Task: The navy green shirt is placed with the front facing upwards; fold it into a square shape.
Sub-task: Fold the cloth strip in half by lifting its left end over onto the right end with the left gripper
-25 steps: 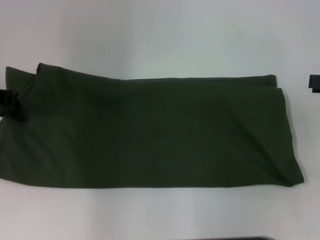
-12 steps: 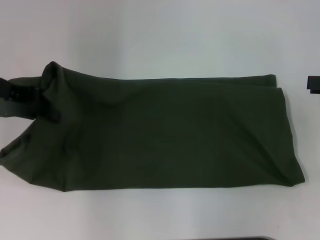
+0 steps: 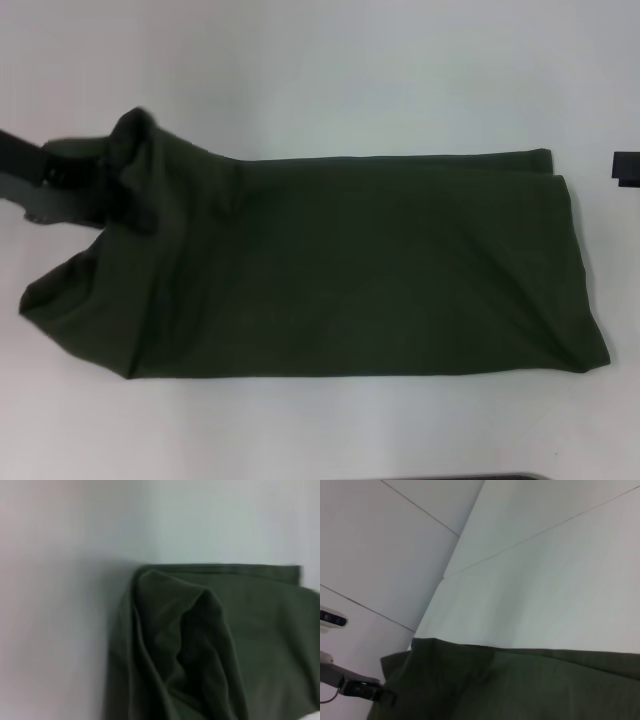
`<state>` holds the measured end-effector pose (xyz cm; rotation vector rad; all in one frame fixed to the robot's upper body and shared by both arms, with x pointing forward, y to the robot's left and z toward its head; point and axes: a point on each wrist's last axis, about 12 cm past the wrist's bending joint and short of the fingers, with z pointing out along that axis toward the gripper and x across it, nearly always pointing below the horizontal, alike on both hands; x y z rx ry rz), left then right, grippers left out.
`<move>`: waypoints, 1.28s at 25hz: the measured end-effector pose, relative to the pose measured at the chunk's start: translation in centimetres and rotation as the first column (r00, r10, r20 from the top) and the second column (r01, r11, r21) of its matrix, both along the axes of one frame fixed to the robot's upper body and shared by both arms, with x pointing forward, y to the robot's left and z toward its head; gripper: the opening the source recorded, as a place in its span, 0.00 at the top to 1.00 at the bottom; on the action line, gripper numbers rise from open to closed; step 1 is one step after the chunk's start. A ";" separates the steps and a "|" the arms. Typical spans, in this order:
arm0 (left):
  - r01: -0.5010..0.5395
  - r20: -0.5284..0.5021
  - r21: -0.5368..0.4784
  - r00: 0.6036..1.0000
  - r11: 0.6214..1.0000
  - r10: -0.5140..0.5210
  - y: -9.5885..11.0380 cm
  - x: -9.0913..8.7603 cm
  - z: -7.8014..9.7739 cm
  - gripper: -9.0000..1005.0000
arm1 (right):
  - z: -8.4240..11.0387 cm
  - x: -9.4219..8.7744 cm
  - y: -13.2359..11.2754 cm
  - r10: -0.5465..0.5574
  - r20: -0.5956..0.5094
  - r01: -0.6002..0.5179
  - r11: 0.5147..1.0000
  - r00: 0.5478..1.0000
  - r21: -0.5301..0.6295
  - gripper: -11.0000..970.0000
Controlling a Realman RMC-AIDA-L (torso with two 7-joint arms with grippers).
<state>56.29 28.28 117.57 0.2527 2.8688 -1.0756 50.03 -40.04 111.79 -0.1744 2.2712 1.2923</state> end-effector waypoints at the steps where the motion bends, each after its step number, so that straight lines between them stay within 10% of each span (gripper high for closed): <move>1: 0.005 0.004 -0.024 1.000 1.000 -0.005 -0.2 0.0 0.3 0.93 | 0.0 0.0 0.0 0.000 0.000 0.000 1.000 1.000 0.000 0.11; 32: 0.077 0.032 -0.307 0.997 0.949 -0.070 -9.7 1.7 1.1 0.93 | 0.1 0.4 0.4 0.007 0.005 -0.007 1.000 1.000 0.003 0.11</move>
